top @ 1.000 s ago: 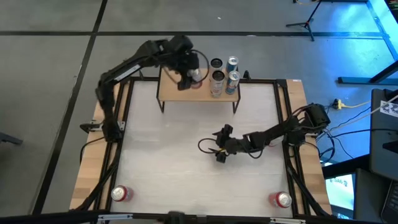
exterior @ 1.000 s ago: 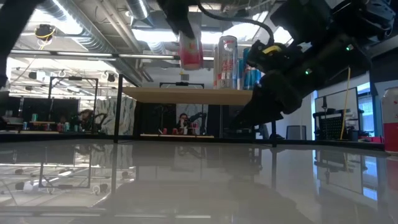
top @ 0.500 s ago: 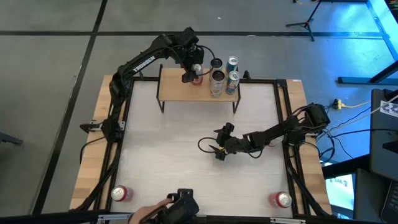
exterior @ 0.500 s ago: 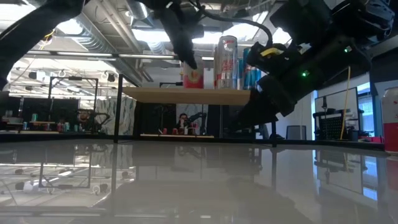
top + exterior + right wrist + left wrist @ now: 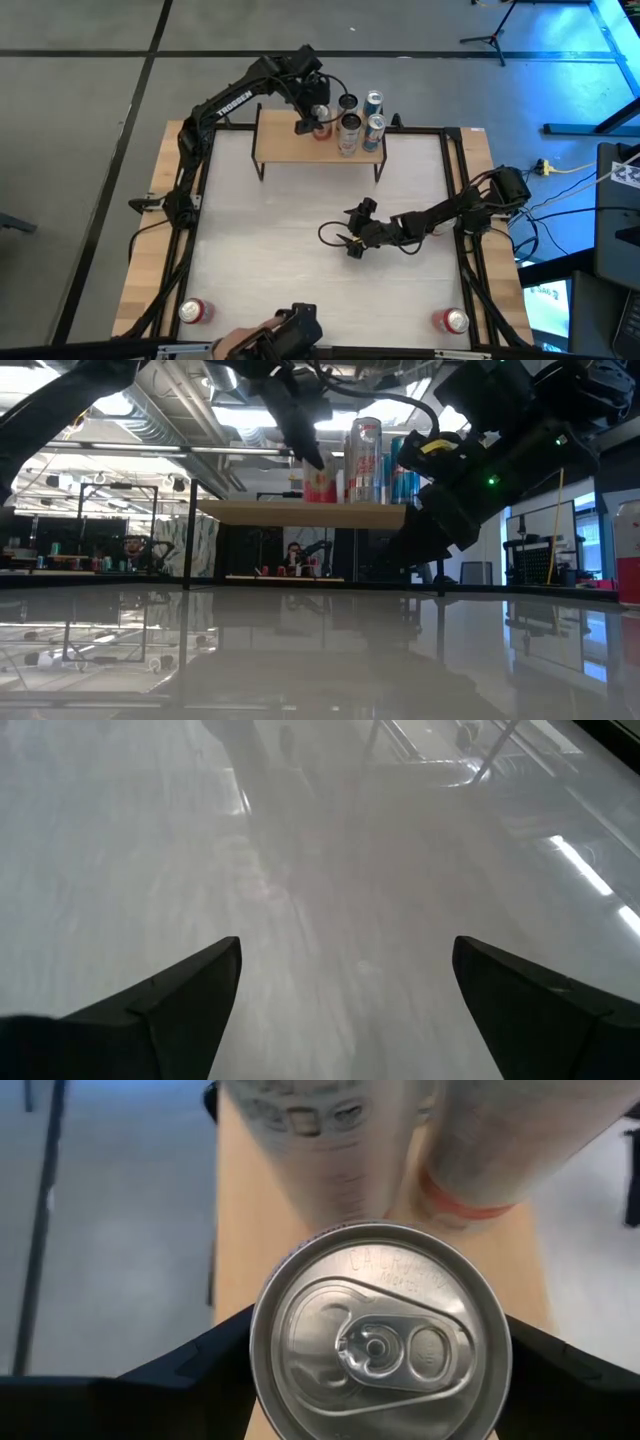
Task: Place canned beverage on shelf
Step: Put the left pink white soda can on the shelf, then put the pink white soda can on the shelf aligned with the other pink white soda can
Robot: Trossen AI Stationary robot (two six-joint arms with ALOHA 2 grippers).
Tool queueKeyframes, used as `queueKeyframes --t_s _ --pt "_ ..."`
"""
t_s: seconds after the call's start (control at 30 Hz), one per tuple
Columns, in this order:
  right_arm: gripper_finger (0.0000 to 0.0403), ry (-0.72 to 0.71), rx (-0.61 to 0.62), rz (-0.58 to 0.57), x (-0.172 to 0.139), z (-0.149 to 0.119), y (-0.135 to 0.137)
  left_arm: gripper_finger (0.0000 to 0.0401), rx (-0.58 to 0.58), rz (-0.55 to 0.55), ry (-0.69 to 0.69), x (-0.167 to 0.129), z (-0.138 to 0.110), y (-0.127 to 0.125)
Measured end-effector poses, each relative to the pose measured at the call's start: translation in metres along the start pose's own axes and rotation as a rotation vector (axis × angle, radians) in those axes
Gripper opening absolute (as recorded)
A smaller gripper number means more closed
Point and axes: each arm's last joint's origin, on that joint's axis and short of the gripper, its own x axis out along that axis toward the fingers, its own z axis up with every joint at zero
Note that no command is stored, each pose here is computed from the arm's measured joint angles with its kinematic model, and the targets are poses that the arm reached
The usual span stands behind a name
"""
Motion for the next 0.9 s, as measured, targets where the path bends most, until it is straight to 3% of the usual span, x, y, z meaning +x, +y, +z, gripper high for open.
queueKeyframes --t_s 0.43,0.63,0.9 --pt "0.0363 -0.003 0.002 0.001 0.0 0.0 0.0 0.0353 0.051 0.028 0.002 0.001 0.003 -0.001" --pt "0.0363 -0.002 0.0 0.001 0.0 0.0 0.0 0.0368 0.056 0.124 0.021 0.001 0.011 -0.006" --pt "0.0363 0.003 -0.005 -0.001 0.0 -0.001 0.0 0.0369 0.09 0.179 -0.05 -0.044 0.021 -0.024"
